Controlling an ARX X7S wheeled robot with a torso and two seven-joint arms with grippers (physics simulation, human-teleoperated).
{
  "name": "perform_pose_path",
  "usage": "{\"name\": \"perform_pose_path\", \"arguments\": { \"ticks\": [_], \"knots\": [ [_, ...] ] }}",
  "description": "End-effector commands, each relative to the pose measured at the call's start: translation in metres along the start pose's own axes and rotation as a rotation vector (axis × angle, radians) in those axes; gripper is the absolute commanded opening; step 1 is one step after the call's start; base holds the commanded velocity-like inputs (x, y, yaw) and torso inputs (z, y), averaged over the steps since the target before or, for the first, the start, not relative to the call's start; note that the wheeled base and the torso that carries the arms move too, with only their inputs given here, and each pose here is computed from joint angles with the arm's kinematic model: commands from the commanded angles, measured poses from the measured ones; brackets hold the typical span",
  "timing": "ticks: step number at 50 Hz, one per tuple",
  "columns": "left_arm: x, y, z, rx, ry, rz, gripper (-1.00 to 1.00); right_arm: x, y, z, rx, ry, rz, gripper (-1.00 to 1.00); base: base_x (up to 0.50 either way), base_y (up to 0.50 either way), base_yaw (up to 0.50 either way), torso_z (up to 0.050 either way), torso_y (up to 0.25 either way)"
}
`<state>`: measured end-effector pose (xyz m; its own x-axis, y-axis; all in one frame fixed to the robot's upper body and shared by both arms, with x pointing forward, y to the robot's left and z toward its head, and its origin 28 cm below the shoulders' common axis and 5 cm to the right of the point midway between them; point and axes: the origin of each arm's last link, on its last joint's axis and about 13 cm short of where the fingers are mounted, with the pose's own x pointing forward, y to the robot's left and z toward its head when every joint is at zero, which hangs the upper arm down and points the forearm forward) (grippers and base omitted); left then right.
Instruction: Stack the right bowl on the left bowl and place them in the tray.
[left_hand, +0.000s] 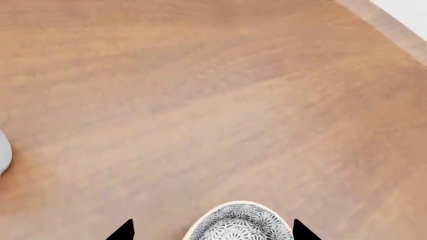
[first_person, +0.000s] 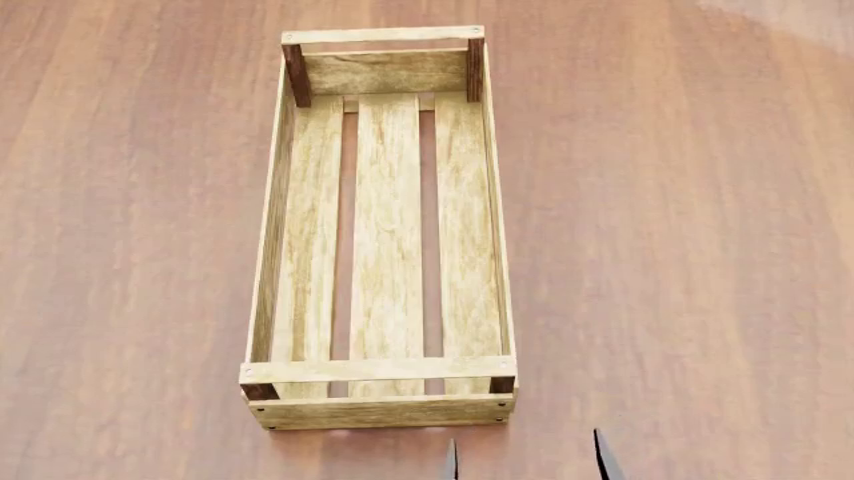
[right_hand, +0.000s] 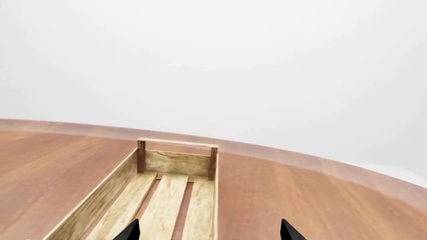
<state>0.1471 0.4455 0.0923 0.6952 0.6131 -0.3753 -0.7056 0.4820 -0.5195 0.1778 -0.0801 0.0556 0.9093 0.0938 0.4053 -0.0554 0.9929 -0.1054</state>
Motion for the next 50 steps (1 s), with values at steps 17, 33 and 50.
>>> {"name": "perform_pose_path", "arguments": {
  "ticks": [17, 33, 50],
  "knots": [
    [0.005, 0.011, -0.009, -0.149, 0.117, 0.073, 1.00, 0.001, 0.000, 0.000, -0.015, -0.007, 0.007, 1.00, 0.00, 0.00, 0.00, 0.000, 0.000],
    [0.005, 0.009, -0.009, -0.169, 0.134, 0.094, 1.00, -0.001, 0.000, -0.002, -0.026, -0.001, 0.006, 1.00, 0.00, 0.00, 0.00, 0.000, 0.000],
    [0.007, 0.007, -0.013, -0.161, 0.158, 0.080, 1.00, -0.002, 0.001, -0.002, -0.026, 0.003, 0.009, 1.00, 0.00, 0.00, 0.00, 0.000, 0.000]
  ]
}}
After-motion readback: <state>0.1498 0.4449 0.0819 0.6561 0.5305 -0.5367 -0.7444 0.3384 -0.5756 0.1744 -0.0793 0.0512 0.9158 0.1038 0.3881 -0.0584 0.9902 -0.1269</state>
